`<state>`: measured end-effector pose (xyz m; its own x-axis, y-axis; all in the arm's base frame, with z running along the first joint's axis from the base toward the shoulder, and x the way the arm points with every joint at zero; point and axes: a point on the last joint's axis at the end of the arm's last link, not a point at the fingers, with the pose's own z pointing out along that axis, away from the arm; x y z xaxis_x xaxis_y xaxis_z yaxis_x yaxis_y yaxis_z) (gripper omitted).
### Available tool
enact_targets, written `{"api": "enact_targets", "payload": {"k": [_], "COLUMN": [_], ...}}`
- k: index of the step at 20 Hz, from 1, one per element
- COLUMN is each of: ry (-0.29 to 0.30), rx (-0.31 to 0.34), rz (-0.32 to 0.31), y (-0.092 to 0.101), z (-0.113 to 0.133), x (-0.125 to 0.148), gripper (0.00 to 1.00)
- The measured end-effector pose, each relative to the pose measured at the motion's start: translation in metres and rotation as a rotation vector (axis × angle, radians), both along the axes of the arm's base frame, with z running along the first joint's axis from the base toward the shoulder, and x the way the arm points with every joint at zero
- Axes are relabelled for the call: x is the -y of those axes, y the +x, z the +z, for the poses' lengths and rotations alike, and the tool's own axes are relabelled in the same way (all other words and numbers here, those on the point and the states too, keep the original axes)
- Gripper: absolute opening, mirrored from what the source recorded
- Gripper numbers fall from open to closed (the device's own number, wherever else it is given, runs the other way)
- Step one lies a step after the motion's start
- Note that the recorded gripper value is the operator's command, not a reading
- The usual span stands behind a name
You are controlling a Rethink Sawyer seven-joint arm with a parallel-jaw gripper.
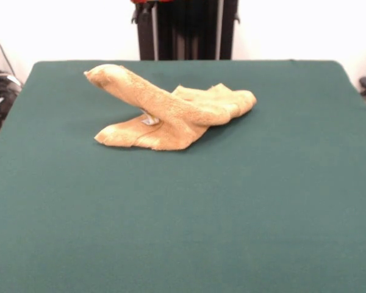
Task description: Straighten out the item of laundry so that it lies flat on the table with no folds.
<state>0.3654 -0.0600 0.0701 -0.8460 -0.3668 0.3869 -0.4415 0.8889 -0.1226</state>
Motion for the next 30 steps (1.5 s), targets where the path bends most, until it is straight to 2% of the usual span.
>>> {"api": "enact_targets", "payload": {"k": [7, 8, 12, 17, 18, 30], "ry": [-0.025, -0.027, -0.023, -0.006, 0.009, 0.059], "rx": [0.059, 0.075, 0.103, 0.172, 0.209, 0.429], "rz": [-0.002, -0.002, 0.002, 0.012, 0.016, 0.052], "y": [0.033, 0.042, 0.055, 0.072, 0.078, 0.117], "z": [-0.001, -0.005, -0.011, -0.018, -0.022, -0.023], "x": [0.013, 0.017, 0.020, 0.023, 0.024, 0.027], "gripper": [0.00, 0.00, 0.00, 0.00, 0.00, 0.00]}}
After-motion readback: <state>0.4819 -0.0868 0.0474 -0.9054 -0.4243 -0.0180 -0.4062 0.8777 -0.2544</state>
